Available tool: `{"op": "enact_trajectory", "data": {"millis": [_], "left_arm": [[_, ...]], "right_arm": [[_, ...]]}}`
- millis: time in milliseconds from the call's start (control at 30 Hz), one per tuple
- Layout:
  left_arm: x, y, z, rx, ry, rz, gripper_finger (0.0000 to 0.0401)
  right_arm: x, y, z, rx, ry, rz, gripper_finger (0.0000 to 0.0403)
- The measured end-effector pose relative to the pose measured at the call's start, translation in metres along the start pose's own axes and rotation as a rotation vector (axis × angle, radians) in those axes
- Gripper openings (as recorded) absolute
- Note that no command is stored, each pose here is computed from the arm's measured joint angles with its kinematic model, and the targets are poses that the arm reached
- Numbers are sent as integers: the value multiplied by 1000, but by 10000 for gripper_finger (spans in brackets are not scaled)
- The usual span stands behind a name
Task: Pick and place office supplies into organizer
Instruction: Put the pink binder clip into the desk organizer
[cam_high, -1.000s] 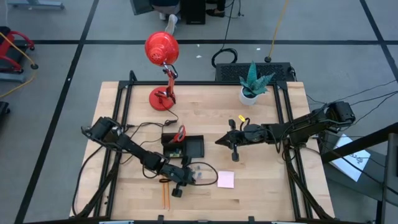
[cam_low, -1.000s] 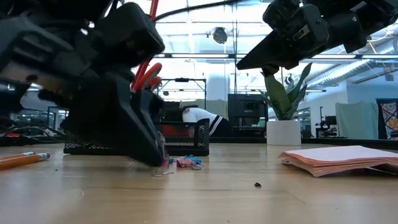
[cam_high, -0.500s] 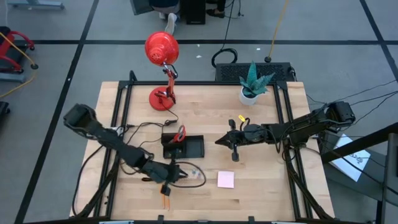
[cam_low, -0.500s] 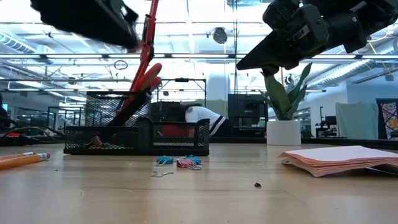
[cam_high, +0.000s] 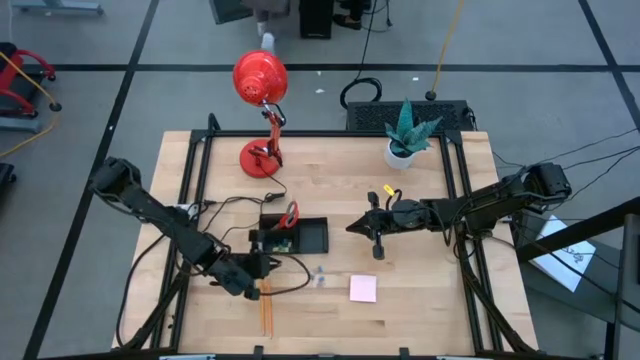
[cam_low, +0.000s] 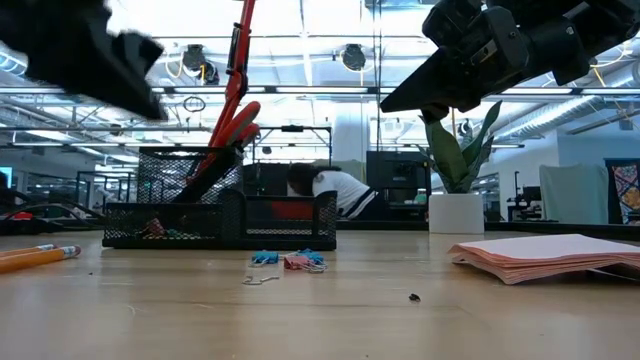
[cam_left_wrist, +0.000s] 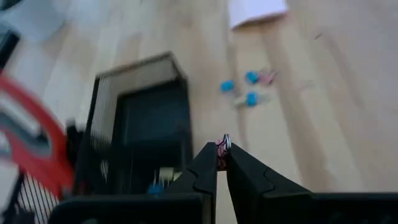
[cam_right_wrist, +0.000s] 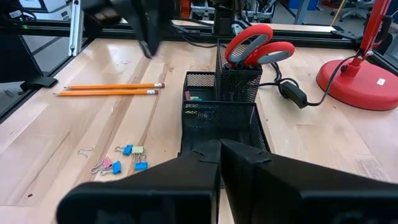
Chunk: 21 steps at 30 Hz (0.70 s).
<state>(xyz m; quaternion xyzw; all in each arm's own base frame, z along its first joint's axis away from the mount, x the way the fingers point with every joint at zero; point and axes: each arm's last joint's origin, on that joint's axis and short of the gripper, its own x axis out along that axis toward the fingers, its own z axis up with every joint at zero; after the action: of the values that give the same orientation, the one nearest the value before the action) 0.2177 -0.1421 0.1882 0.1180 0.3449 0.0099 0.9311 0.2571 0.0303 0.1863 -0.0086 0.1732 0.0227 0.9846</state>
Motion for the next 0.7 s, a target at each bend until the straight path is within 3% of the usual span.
{"op": "enact_trajectory", "data": {"millis": [300,433,700], "left_arm": [[12,5,-28,-114,-72,75,30],[18,17,-31,-150,-28,122,30],[29,38,-34,-207,68,111,30]], "right_arm": [[0,0,0,0,0,0,4],[0,0,0,0,0,0,4],[0,0,0,0,0,0,4]]}}
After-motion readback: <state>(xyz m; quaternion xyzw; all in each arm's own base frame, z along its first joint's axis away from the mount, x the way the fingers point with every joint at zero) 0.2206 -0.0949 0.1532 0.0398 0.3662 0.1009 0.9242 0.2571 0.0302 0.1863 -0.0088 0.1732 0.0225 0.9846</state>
